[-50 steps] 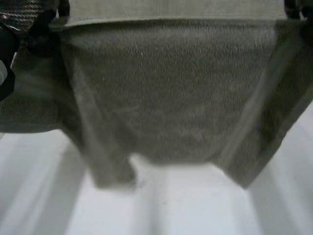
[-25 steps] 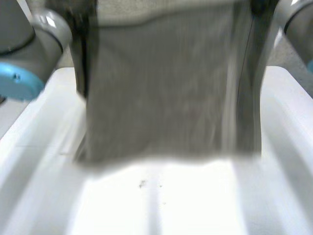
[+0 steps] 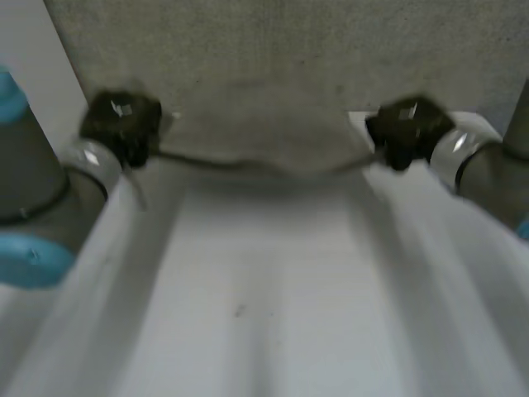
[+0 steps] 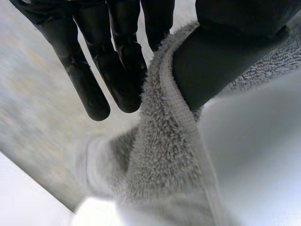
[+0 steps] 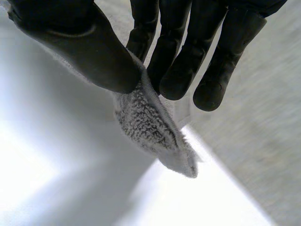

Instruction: Fold the towel.

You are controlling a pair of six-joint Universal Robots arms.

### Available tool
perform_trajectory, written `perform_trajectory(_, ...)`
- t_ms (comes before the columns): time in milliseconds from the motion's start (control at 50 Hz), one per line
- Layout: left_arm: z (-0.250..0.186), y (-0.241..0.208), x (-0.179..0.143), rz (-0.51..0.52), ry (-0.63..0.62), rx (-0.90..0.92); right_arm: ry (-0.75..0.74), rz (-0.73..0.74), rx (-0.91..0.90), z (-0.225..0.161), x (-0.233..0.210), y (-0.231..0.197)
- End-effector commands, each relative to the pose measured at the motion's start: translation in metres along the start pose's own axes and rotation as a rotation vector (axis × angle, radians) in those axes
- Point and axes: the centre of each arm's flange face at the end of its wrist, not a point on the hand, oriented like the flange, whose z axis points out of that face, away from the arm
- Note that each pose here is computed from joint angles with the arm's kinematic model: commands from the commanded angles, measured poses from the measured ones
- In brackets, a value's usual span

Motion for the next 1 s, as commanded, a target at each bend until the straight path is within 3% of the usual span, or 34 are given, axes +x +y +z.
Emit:
perform_trajectory(20,0.0,0.076,0.033,0.018,0.064,-0.077,-0.082,-0.059,-0.128,0.003,-0.041,0.069)
perform_trajectory(100,-0.004,0.108,0.046,0.068,0.096,-0.139,-0.118,-0.052,-0.194,0.0,-0.058,0.097)
perform_trajectory(240,-0.011,0.113,0.048,0.128,0.112,-0.155,-0.122,-0.039,-0.216,-0.008,-0.059,0.105)
perform_trajectory(400,-0.017,0.103,0.043,0.13,0.093,-0.13,-0.04,-0.027,-0.161,-0.018,-0.041,0.1)
perform_trajectory(580,-0.028,0.12,0.049,0.129,0.118,-0.177,0.034,0.04,-0.155,-0.023,-0.021,0.103)
perform_trajectory(1000,-0.022,0.131,0.044,0.109,0.074,-0.181,0.046,0.095,-0.169,-0.024,-0.017,0.108)
